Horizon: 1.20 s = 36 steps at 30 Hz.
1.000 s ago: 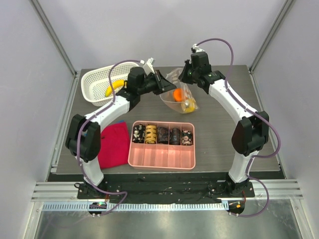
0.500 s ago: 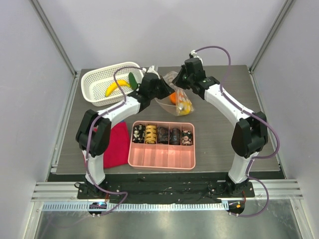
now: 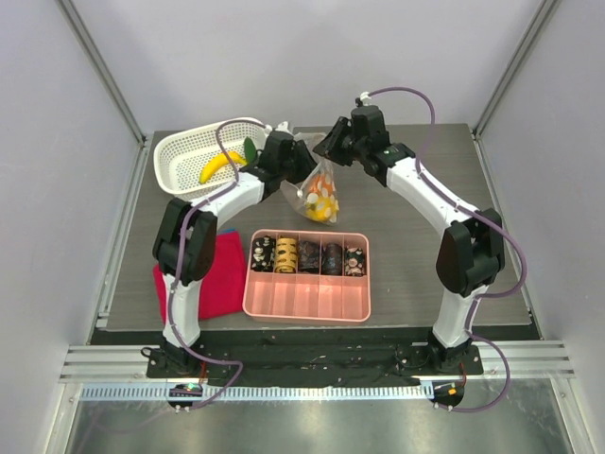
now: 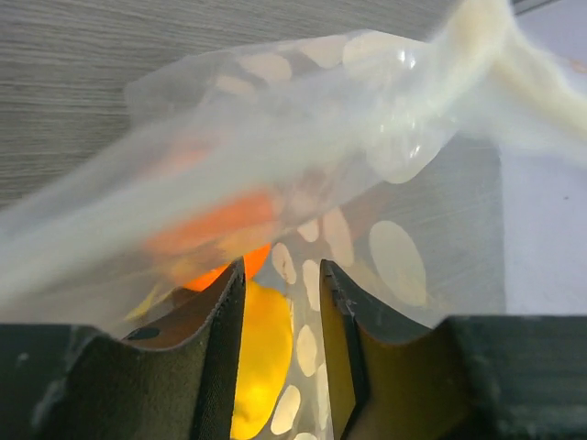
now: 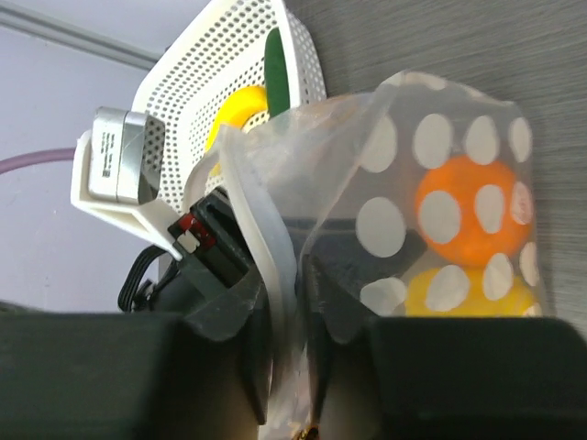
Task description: Open the zip-top bag and remove the fake food
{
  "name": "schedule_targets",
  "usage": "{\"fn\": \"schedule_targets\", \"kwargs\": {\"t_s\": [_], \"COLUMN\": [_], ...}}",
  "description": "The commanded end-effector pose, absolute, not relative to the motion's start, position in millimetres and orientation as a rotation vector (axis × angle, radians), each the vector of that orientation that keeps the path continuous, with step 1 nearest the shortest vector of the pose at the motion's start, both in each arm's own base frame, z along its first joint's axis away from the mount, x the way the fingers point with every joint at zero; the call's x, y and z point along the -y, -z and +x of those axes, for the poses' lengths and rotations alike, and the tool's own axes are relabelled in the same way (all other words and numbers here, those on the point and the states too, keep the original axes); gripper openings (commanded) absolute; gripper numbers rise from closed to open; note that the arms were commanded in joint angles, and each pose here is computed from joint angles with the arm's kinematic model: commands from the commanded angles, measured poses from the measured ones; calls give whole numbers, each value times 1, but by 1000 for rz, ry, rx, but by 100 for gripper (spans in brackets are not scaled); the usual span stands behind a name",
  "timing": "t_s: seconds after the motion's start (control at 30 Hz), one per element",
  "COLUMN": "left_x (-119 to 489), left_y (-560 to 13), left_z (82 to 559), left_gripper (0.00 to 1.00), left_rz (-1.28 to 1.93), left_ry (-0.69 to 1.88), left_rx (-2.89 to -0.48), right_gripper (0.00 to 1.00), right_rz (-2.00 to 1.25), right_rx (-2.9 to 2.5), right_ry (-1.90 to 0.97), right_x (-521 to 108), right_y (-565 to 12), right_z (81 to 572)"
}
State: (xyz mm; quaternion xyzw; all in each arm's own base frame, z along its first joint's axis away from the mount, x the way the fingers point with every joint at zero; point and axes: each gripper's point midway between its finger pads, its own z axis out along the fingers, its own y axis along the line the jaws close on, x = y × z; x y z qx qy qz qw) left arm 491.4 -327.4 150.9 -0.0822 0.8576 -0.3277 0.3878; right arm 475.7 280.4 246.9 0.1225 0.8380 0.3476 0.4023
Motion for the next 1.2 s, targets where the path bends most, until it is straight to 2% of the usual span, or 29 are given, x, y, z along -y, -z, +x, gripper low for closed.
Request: {"fn": "schedule_targets", "kwargs": {"t_s": [0.0, 0.13, 0.2, 0.3, 0.37, 0.5, 0.6, 0.77, 0.87, 0.97, 1.17], "left_x": [328, 334, 336, 338, 339, 342, 336, 338, 339, 339, 342], "left_y": [-149, -146, -147, -146, -148, -146, -144, -136, -134, -130, -121], "left_z": [485, 476, 470, 463, 459, 443, 439, 428, 420, 418, 416], "left_gripper": [40, 41, 43, 45, 47, 60, 62, 63, 65, 69, 72], "left_rz": [-126, -73, -43, 6, 45, 164, 187, 211, 228, 234, 254], "left_ry": [945, 996, 1019, 1039, 1069, 1113, 1085, 1164, 1207, 1211, 1234], "left_rx": [-2187, -2210, -2219, -2238, -2248, -2301, -2323, -2342, -2352, -2358, -2377], "right_gripper": [39, 57, 61, 62, 55, 30, 27, 32, 26, 15, 8], "right_rz": [167, 138, 163, 242, 311, 410, 450, 406, 387, 344, 371], "right_rx": [-2058, -2066, -2056, -2035, -2059, -2196, -2282, -2326, -2393, -2432, -2452], "right_ry": [-925, -877, -846, -766, -686, -652, -663, -635, -631, -665, -868], "right_x": [-286, -260, -236, -196, -174, -167, -170, -169, -174, -191, -227], "right_y": [-268, -266, -269, -269, -248, -183, -145, -123, -105, -94, -77], "right_z": [472, 467, 468, 468, 468, 461, 449, 436, 424, 413, 412]}}
